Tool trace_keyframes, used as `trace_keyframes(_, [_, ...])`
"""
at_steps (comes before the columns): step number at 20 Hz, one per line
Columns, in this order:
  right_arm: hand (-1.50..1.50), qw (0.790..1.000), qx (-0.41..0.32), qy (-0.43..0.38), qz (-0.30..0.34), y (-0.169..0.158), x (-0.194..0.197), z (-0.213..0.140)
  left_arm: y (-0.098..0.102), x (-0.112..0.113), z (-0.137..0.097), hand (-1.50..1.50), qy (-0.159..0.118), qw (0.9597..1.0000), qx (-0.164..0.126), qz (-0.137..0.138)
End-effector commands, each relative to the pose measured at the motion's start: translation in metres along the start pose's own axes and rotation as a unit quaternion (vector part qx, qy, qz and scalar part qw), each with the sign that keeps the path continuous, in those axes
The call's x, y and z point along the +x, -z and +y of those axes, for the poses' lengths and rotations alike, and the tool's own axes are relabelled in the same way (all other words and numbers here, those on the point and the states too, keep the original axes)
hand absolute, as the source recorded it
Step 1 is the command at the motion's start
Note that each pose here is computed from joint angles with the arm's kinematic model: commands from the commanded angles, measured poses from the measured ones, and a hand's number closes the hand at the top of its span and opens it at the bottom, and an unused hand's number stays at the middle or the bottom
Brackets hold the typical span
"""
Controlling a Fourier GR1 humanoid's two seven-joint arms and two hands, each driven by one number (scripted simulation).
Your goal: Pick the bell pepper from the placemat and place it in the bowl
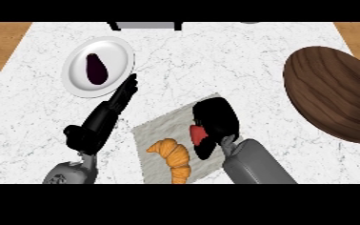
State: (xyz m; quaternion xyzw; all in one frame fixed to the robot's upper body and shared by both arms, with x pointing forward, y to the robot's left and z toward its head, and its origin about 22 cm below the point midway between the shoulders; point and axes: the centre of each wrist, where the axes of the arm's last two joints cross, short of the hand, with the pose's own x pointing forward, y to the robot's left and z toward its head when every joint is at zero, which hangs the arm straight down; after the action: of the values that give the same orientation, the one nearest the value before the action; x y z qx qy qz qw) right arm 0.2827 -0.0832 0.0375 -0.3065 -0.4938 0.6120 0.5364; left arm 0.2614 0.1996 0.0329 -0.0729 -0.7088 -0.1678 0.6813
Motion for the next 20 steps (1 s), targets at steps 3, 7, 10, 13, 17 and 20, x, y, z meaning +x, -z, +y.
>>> trace_keyframes(3, [1.50,0.991,0.030,0.056,0.118,-0.010,-0.082,-0.014,-0.010,0.005,0.012,0.00,-0.003,1.0000,-0.002,-0.005])
trace_keyframes(7, [1.50,0.985,-0.032,0.003,0.170,-0.017,-0.088,-0.036,-0.009,0.003,0.010,0.00,0.000,1.0000,0.000,-0.003])
trace_keyframes(10, [1.50,0.974,-0.108,-0.008,0.199,-0.031,-0.085,-0.041,-0.004,-0.005,0.016,0.00,0.000,1.0000,0.003,0.007])
trace_keyframes(13, [1.50,0.962,-0.195,0.018,0.190,-0.049,-0.091,-0.067,0.013,-0.001,0.003,0.00,-0.002,0.9999,0.012,0.005])
trace_keyframes(17, [1.50,0.930,-0.313,0.090,0.167,-0.062,-0.084,-0.113,0.006,0.004,0.019,0.00,0.001,1.0000,0.006,-0.001])
trace_keyframes(20, [1.50,0.910,-0.347,0.160,0.160,-0.071,-0.071,-0.127,0.005,-0.003,0.010,0.00,0.005,1.0000,0.008,-0.001])
